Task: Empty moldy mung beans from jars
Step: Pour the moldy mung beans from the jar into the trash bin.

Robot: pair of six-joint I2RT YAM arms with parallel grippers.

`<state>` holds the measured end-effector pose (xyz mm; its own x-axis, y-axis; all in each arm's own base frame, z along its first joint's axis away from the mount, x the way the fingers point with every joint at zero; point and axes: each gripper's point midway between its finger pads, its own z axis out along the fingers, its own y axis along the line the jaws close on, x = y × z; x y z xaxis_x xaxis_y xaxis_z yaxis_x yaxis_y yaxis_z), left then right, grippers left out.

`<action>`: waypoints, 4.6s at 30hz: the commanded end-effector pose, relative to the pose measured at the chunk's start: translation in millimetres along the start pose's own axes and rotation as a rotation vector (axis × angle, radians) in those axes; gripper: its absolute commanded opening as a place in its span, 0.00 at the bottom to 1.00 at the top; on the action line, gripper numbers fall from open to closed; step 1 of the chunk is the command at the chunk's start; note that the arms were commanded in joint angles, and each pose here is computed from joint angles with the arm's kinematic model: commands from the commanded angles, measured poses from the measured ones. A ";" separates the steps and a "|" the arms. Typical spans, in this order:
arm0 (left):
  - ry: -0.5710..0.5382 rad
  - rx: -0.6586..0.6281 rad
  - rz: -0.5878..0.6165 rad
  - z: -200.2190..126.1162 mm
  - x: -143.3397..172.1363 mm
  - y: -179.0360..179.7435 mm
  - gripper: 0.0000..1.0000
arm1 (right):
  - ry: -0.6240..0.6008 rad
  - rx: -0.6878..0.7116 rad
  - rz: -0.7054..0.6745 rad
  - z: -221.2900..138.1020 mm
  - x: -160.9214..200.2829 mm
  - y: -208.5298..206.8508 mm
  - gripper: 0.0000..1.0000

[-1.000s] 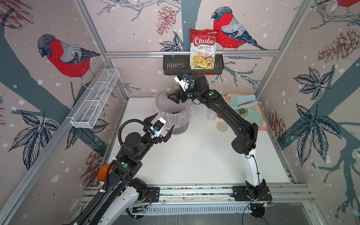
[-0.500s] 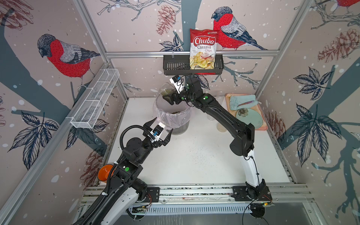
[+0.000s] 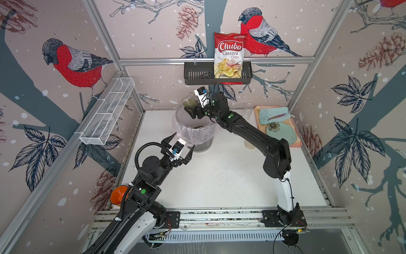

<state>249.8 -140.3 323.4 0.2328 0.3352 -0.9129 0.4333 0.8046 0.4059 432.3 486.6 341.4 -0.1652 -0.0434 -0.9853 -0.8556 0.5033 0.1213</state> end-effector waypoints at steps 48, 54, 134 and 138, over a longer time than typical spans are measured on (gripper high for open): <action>-0.092 -0.019 -0.025 -3.1 -9.4 0.5 0.96 | -0.490 0.180 -0.046 -14.6 -81.8 -0.3 0.48; -0.098 -0.001 -0.039 -1.3 -10.2 -2.6 0.96 | -0.549 0.204 -0.063 -19.6 -86.9 1.6 0.46; -0.109 0.016 0.003 -2.4 -9.5 -17.2 0.96 | -0.724 0.230 -0.140 -35.8 -108.2 14.5 0.39; -0.117 0.010 0.002 -3.3 -9.4 -16.8 0.96 | -0.661 0.256 -0.138 -18.1 -104.7 5.2 0.38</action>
<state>239.4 -156.2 311.1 0.2887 0.3035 -0.9081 0.4595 0.7882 0.4095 442.8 484.3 429.9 0.3020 0.3455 -0.8885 -0.6931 0.7195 0.0442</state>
